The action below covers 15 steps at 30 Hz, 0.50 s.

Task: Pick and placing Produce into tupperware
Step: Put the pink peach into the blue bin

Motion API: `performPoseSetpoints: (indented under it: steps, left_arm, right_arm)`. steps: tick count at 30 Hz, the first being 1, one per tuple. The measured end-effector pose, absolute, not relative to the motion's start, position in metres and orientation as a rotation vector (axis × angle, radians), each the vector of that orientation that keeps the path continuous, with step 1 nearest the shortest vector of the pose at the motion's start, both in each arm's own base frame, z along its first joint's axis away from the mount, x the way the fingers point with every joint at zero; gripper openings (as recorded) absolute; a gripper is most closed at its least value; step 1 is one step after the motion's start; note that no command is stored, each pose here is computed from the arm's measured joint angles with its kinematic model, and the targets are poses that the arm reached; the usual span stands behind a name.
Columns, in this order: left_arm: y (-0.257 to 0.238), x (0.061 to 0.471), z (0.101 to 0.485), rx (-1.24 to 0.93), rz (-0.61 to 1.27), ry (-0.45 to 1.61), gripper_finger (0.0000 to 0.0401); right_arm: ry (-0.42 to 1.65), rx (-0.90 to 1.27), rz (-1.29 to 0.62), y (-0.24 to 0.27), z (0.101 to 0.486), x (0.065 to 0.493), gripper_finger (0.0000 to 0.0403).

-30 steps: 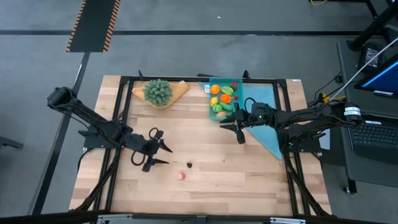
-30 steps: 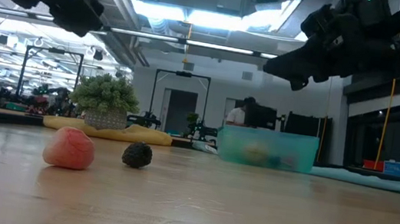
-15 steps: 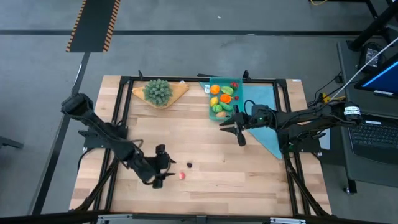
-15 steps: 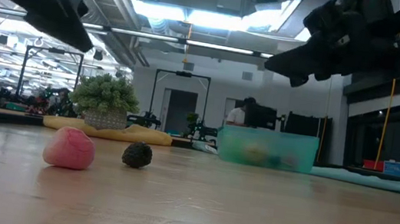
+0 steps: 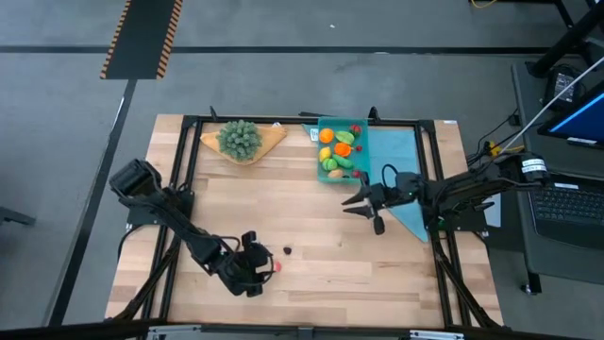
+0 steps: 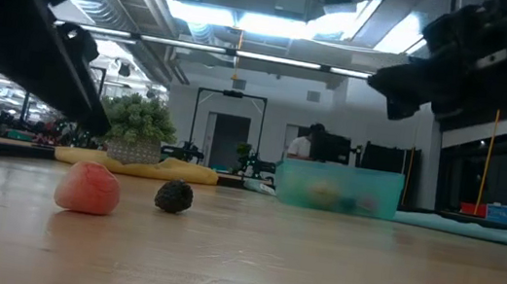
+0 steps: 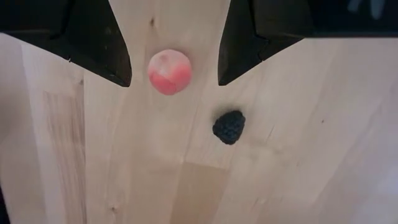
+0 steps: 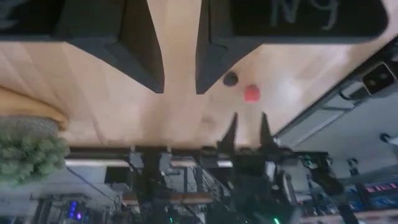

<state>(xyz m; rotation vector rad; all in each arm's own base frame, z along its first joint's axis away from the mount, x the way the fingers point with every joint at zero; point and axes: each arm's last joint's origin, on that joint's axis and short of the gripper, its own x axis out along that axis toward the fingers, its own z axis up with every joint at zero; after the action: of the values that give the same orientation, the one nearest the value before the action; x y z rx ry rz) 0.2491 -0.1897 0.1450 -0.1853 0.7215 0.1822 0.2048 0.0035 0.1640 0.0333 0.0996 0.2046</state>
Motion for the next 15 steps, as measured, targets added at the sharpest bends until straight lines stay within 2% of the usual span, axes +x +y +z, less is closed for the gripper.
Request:
performPoseSetpoints:
  steps: [15]
  left_arm:
    - [-0.189,0.251,0.144,-0.188,0.184,0.716,0.0231]
  right_arm:
    - [0.03,0.026,0.302,0.024,0.175,0.208,0.0094]
